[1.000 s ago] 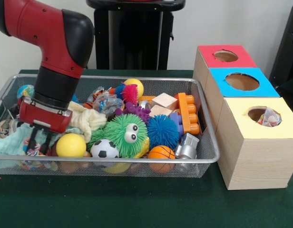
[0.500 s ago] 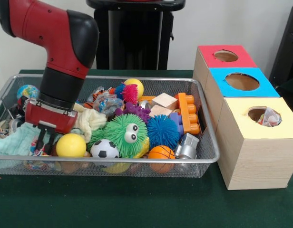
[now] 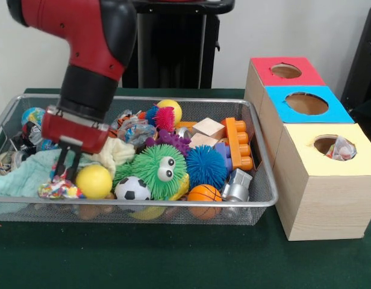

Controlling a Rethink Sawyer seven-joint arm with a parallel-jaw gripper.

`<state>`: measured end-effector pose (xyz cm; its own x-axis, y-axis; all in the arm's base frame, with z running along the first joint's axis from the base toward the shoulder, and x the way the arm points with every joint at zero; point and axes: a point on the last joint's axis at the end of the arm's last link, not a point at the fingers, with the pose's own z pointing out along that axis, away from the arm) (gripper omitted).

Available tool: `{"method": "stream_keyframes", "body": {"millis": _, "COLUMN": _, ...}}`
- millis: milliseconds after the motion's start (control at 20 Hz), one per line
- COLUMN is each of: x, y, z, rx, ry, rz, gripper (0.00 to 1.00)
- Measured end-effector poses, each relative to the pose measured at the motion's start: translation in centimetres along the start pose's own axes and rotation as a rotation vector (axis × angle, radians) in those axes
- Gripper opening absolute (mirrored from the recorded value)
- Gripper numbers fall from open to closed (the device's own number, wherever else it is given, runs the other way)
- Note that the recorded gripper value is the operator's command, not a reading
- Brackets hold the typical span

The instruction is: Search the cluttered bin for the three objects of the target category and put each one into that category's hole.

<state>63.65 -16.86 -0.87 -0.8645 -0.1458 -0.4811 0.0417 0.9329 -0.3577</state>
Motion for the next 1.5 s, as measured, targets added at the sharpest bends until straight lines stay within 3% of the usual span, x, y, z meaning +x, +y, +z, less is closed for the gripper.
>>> {"method": "stream_keyframes", "body": {"millis": 300, "x": -4.3, "y": 2.0, "z": -3.9, "rx": -0.008, "ry": -0.070, "rz": -0.033, "gripper": 0.00}}
{"method": "stream_keyframes", "body": {"millis": 550, "x": -6.3, "y": 2.3, "z": -6.1, "rx": -0.012, "ry": -0.096, "rz": -0.033, "gripper": 0.00}}
{"method": "stream_keyframes", "body": {"millis": 850, "x": -7.7, "y": 2.5, "z": -9.5, "rx": -0.015, "ry": -0.056, "rz": -0.029, "gripper": 0.00}}
{"method": "stream_keyframes", "body": {"millis": 1200, "x": -9.3, "y": 5.3, "z": -13.1, "rx": -0.037, "ry": -0.030, "rz": -0.055, "gripper": 0.00}}
{"method": "stream_keyframes", "body": {"millis": 1500, "x": -9.7, "y": 6.7, "z": -15.1, "rx": -0.074, "ry": 0.020, "rz": -0.002, "gripper": 0.00}}
